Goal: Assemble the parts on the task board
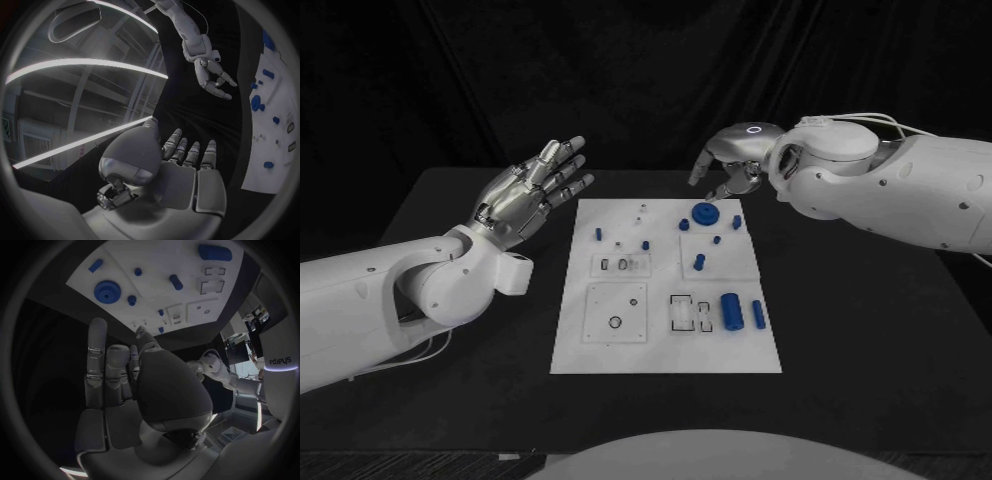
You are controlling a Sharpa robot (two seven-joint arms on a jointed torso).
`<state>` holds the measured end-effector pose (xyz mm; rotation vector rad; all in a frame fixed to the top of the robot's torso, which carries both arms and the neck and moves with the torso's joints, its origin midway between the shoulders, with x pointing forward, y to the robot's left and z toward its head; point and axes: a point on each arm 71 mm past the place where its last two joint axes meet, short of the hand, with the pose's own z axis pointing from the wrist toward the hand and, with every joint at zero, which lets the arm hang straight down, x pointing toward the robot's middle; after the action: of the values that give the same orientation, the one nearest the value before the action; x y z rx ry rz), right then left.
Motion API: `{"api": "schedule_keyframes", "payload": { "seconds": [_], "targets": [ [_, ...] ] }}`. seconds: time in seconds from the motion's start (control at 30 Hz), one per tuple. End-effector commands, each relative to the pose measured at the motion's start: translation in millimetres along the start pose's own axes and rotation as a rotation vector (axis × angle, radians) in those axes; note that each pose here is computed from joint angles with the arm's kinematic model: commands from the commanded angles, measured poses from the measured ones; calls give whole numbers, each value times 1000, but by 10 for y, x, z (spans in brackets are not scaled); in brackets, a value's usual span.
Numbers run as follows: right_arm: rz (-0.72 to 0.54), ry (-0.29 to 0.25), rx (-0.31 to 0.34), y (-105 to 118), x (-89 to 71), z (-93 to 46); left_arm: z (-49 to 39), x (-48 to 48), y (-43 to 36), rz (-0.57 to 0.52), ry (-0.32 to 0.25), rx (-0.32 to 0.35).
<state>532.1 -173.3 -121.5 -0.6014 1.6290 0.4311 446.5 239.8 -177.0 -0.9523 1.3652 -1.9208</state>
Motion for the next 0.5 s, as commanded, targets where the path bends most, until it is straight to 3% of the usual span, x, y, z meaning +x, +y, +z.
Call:
{"api": "schedule_keyframes", "payload": {
  "seconds": [0.03, 0.5],
  "targets": [
    [-108, 77, 56, -38, 77, 6, 16, 16, -76, -22, 1, 96],
    [-122, 76, 27, 41, 177, 79, 19, 6, -75, -30, 0, 97]
  ]
}}
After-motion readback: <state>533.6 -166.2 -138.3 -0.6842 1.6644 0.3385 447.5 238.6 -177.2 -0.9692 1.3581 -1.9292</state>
